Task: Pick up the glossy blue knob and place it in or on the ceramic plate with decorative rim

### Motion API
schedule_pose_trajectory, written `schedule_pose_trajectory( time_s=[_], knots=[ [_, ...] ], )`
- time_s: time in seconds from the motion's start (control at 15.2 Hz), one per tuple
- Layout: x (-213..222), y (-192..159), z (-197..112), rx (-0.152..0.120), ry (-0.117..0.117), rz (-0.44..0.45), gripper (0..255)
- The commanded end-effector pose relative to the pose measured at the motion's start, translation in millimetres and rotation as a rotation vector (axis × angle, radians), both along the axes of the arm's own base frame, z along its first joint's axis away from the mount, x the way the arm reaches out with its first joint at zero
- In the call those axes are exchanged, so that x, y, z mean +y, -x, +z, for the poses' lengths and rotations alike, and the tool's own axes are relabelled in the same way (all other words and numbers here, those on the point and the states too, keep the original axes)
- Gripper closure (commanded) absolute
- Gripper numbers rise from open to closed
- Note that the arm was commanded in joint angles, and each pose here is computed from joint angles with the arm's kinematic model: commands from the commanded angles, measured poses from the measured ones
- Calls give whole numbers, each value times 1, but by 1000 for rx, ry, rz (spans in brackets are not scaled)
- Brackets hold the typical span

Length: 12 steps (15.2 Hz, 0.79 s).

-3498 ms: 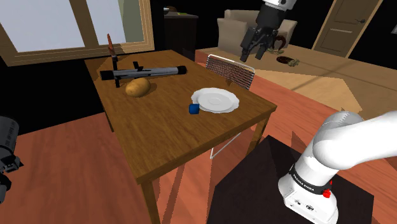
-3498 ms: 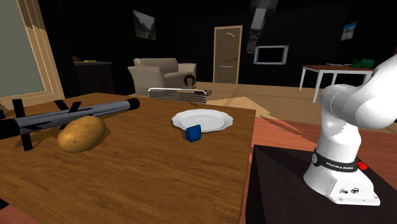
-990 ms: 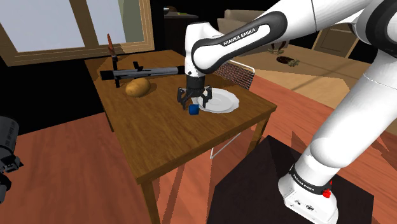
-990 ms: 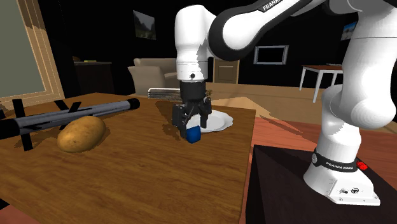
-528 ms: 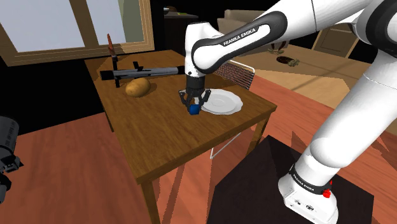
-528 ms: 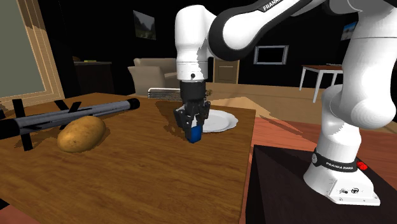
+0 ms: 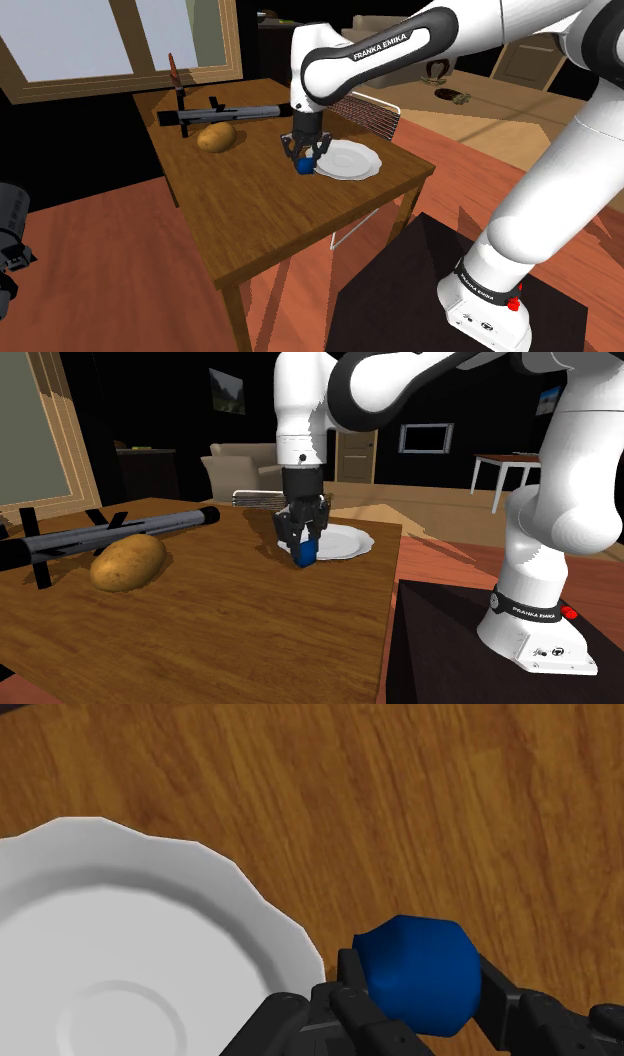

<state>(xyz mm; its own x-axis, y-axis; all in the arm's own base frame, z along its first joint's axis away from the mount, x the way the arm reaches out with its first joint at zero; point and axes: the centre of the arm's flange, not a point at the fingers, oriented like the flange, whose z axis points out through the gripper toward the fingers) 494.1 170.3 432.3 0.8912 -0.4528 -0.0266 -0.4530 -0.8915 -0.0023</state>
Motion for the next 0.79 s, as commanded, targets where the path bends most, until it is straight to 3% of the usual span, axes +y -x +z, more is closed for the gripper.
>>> schedule_pose_trajectory(
  time_s=[0.0, 0.73],
  knots=[
    [0, 0, 10, 0, 0, 0, 255],
    [0, 0, 68, 0, 0, 0, 255]
  ],
)
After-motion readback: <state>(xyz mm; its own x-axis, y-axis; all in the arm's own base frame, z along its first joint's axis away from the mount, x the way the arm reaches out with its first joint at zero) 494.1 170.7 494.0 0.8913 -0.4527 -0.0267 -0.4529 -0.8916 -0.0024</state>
